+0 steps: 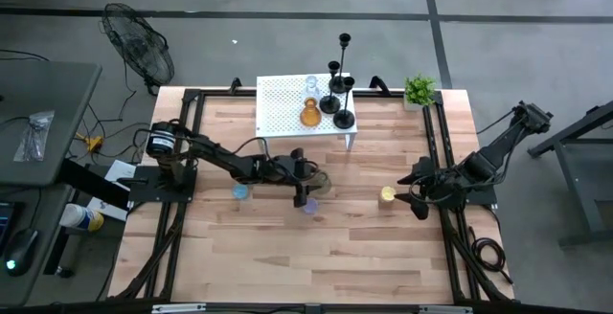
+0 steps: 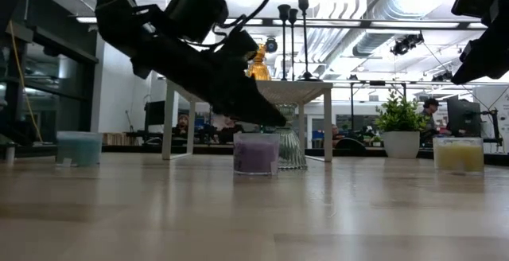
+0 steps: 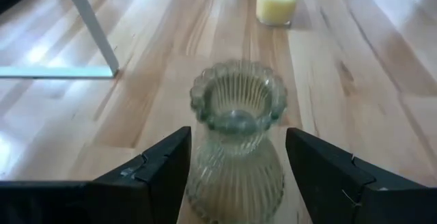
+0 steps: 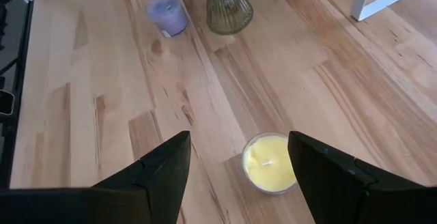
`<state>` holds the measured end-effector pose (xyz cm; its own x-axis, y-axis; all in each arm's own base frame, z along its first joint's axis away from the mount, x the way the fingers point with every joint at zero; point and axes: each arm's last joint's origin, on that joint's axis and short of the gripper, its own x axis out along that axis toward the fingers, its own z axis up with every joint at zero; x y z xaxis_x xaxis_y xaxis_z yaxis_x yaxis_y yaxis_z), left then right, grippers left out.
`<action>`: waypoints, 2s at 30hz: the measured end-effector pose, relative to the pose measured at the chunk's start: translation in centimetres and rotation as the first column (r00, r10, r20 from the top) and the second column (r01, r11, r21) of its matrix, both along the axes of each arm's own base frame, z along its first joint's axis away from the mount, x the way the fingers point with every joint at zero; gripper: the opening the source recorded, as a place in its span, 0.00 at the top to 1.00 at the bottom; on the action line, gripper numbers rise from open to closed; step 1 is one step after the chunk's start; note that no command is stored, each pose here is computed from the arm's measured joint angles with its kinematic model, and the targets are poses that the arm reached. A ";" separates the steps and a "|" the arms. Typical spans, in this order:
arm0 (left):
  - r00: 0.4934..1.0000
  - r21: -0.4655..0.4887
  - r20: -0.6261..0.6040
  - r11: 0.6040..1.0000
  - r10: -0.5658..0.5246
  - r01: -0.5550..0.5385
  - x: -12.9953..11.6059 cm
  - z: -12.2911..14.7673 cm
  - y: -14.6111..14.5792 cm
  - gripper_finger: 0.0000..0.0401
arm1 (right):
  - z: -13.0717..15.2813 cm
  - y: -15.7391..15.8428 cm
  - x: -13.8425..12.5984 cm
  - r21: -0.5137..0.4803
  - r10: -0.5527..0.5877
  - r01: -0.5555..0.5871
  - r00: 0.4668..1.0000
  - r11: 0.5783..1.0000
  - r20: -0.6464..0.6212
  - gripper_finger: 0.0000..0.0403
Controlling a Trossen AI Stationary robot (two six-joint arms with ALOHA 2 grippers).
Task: Pick & Place candle stick holders
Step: Put the gray candle holder on the shelf
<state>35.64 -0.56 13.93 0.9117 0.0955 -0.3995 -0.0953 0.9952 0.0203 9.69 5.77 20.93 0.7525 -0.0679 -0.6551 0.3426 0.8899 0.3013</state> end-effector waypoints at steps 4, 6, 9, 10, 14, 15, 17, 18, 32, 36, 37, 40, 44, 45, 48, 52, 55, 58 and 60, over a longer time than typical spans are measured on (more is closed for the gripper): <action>1.000 -0.005 0.012 1.000 -0.011 0.011 0.7 0.0 -0.1 0.42 | 0.0 0.0 0.0 0.000 -0.001 0.001 1.000 1.000 -0.001 0.41; 1.000 -0.008 0.008 1.000 -0.018 0.018 1.1 -0.4 -0.1 0.42 | 0.0 0.0 0.0 -0.003 0.001 -0.001 1.000 1.000 -0.002 0.41; 1.000 -0.009 0.018 1.000 -0.018 0.018 1.6 -0.2 -0.1 0.42 | 0.0 0.0 0.0 -0.003 0.002 -0.002 1.000 1.000 -0.002 0.41; 1.000 -0.009 0.018 1.000 -0.018 0.018 1.6 -0.2 -0.1 0.42 | 0.0 0.0 0.0 -0.002 0.002 -0.002 1.000 1.000 -0.002 0.41; 1.000 -0.008 0.016 1.000 0.008 -0.008 1.6 -0.2 0.0 0.42 | 0.0 0.0 0.0 -0.002 0.003 -0.003 1.000 1.000 -0.002 0.41; 1.000 -0.012 0.020 1.000 0.015 -0.015 1.6 -0.2 0.0 0.42 | 0.0 0.0 0.0 -0.003 0.003 -0.003 1.000 1.000 -0.002 0.41; 1.000 -0.021 0.020 1.000 0.023 -0.023 1.6 -0.2 0.0 0.43 | 0.0 0.0 0.0 -0.003 0.003 -0.003 1.000 1.000 -0.002 0.41; 1.000 -0.021 0.020 0.999 0.024 -0.024 1.6 -0.2 0.0 0.44 | 0.0 0.0 0.0 -0.003 0.003 -0.003 1.000 1.000 -0.002 0.41; 0.999 -0.045 0.025 0.998 0.033 -0.032 1.7 -0.2 0.0 0.62 | 0.0 0.0 0.0 -0.005 0.004 -0.004 1.000 1.000 -0.004 0.41; 0.999 -0.045 0.026 0.998 0.033 -0.032 1.7 -0.2 0.0 0.65 | 0.0 0.0 0.0 -0.004 0.004 -0.004 1.000 1.000 -0.003 0.41; 0.999 -0.045 0.026 0.998 0.033 -0.032 1.7 -0.2 0.0 0.66 | 0.0 0.0 0.0 -0.004 0.004 -0.004 1.000 1.000 -0.003 0.41; 0.999 -0.045 0.026 0.998 0.033 -0.032 1.7 -0.2 0.0 0.66 | 0.0 0.0 0.0 -0.004 0.004 -0.004 1.000 1.000 -0.003 0.41; 0.999 -0.045 0.026 0.998 0.033 -0.032 1.7 -0.2 0.0 0.65 | 0.0 0.0 0.0 -0.003 0.005 -0.005 1.000 1.000 -0.004 0.41; 0.999 -0.045 0.026 0.998 0.033 -0.032 1.7 -0.2 0.0 0.65 | 0.0 0.0 0.0 -0.002 0.006 -0.006 1.000 1.000 -0.004 0.41; 0.999 -0.045 0.026 0.998 0.033 -0.032 1.7 -0.1 0.0 0.65 | 0.0 0.0 0.0 0.000 0.008 -0.008 1.000 1.000 -0.006 0.41; 0.999 -0.050 0.028 0.999 0.021 -0.019 1.6 0.0 -0.1 0.65 | -0.1 0.1 0.0 0.012 0.021 -0.021 1.000 1.000 -0.015 0.41; 0.999 -0.054 0.036 0.998 0.014 -0.012 1.7 0.3 -0.1 0.65 | -0.1 0.1 0.0 0.013 0.021 -0.021 1.000 1.000 -0.015 0.41; 0.998 -0.055 0.057 0.998 0.014 -0.010 1.7 1.1 -0.1 0.65 | -0.1 0.1 0.0 0.012 0.021 -0.021 1.000 1.000 -0.015 0.41; 0.998 -0.061 0.065 0.998 0.016 -0.012 1.6 1.7 -0.1 0.65 | -0.1 0.1 0.0 0.013 0.021 -0.021 1.000 1.000 -0.015 0.41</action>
